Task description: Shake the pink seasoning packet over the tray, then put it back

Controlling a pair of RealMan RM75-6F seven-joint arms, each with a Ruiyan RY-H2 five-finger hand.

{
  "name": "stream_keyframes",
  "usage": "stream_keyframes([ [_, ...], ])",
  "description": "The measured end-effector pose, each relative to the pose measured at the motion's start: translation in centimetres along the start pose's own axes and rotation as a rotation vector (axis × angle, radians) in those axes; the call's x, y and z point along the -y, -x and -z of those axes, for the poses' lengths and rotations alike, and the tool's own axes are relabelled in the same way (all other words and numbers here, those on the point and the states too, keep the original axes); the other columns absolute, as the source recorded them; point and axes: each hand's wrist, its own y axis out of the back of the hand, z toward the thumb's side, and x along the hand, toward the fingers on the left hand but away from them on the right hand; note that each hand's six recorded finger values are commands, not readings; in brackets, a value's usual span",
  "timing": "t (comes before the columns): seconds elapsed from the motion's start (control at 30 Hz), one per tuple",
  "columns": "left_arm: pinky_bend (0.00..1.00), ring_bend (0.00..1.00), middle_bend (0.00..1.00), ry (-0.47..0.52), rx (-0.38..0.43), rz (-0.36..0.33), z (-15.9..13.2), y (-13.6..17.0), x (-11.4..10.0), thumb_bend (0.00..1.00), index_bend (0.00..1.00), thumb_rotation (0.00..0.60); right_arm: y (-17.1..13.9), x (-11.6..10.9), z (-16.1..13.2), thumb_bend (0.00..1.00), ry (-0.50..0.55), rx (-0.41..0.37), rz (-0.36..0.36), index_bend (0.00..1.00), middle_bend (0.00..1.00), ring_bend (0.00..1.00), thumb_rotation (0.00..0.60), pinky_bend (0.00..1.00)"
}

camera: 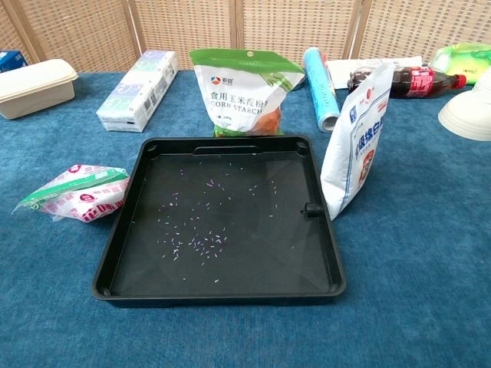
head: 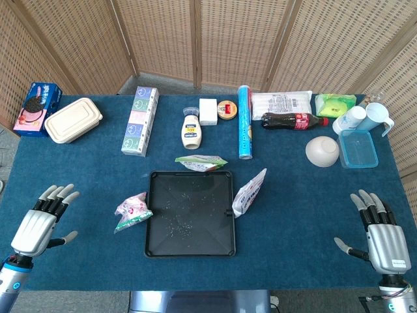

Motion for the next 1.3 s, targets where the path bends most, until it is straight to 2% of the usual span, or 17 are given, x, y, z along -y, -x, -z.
stream_keyframes([
  [0.3,0.08,0.0,0.0,0.006,0.002,0.008,-0.3,0.0,0.5,0.03,0.07,0.6,0.0,-0.3,0.0,0.0,0.009,0.001,0.005,0.0,0.0,0.04,0.463,0.09],
  [0.57,0.08,0.0,0.0,0.055,0.029,0.023,-3.1,-0.8,2.6,0.03,0.07,0.6,0.1,-0.6,0.2,0.0,0.026,0.005,0.006,0.0,0.0,0.04,0.463,0.09],
  [0.9,0.08,0.0,0.0,0.145,0.092,0.058,-8.2,-3.8,6.4,0.03,0.07,0.6,-0.1,-0.8,0.4,0.0,0.059,0.003,-0.016,0.0,0.0,0.04,0.462,0.09],
  [1.1,0.08,0.0,0.0,0.213,0.076,0.098,-9.2,-6.2,7.8,0.03,0.07,0.6,0.0,-0.8,0.6,0.0,0.072,0.003,-0.026,0.0,0.0,0.04,0.462,0.09],
  [1.3,0.08,0.0,0.0,0.253,0.089,0.097,-10.4,-8.4,8.2,0.03,0.07,0.6,0.3,-0.7,0.8,0.0,0.08,0.007,-0.033,0.0,0.0,0.04,0.466,0.09],
])
